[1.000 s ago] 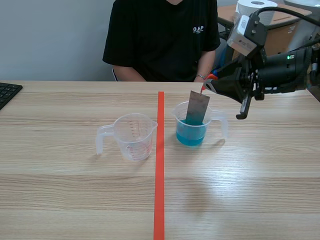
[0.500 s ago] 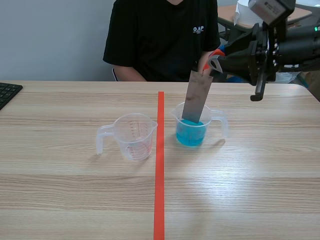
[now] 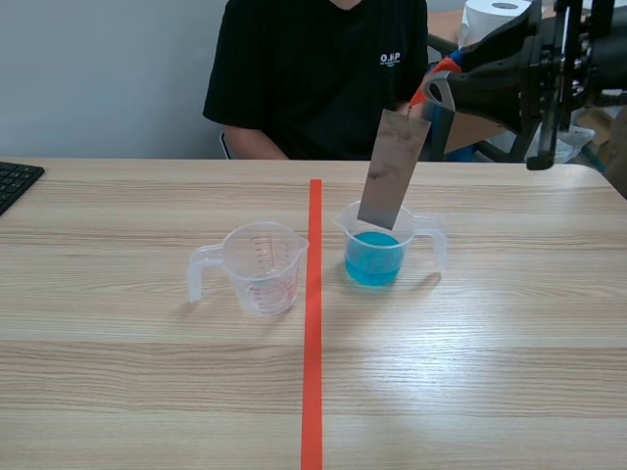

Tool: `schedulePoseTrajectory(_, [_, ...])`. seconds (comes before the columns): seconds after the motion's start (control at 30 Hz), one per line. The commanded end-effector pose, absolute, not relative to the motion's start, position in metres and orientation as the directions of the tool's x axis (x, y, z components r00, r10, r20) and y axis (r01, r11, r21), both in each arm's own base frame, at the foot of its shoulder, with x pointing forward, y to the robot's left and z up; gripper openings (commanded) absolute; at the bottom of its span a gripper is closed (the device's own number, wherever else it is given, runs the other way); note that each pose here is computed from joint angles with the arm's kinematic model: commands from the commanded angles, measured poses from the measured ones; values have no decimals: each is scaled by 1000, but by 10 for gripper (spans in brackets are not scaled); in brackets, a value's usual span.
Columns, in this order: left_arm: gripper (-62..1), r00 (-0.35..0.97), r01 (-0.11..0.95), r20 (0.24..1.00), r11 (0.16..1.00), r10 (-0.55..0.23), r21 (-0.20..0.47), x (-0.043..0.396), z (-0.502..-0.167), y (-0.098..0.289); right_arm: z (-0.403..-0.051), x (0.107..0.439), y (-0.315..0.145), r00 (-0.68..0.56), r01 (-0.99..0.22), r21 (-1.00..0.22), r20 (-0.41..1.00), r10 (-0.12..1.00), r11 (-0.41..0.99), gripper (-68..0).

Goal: Do the redox reaction experiment.
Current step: 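Raise the plate and point at it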

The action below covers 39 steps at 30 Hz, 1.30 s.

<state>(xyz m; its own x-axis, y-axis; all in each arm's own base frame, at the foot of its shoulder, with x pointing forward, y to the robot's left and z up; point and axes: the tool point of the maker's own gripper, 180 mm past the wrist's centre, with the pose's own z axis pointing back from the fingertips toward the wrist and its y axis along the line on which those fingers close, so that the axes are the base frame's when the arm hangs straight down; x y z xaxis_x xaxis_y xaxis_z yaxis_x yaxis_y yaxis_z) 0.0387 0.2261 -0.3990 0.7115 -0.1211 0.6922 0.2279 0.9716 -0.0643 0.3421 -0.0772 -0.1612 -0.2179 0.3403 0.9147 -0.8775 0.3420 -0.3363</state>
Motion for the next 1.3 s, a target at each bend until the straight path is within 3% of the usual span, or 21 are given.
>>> schedulePoseTrajectory(0.0, [-569,698,229,707,971,-112,-72,42,-396,223,-135,350,-83,-267,-853,-377,909,319,362,-662])
schedulePoseTrajectory(0.77, [-569,696,236,708,969,-116,-74,43,-396,222,-126,352,-86,-253,-849,-360,919,302,386,-662])
schedulePoseTrajectory(0.87, [-569,676,287,727,952,-121,-108,50,-389,217,-126,350,-85,-248,-853,-357,919,306,381,-662])
schedulePoseTrajectory(1.07, [-569,596,431,767,900,-237,-58,80,-368,216,-125,349,-82,-232,-858,-341,925,303,383,-662])
schedulePoseTrajectory(1.27, [-569,475,542,835,840,-279,-28,130,-335,209,-123,351,-84,-227,-856,-337,926,301,392,-662])
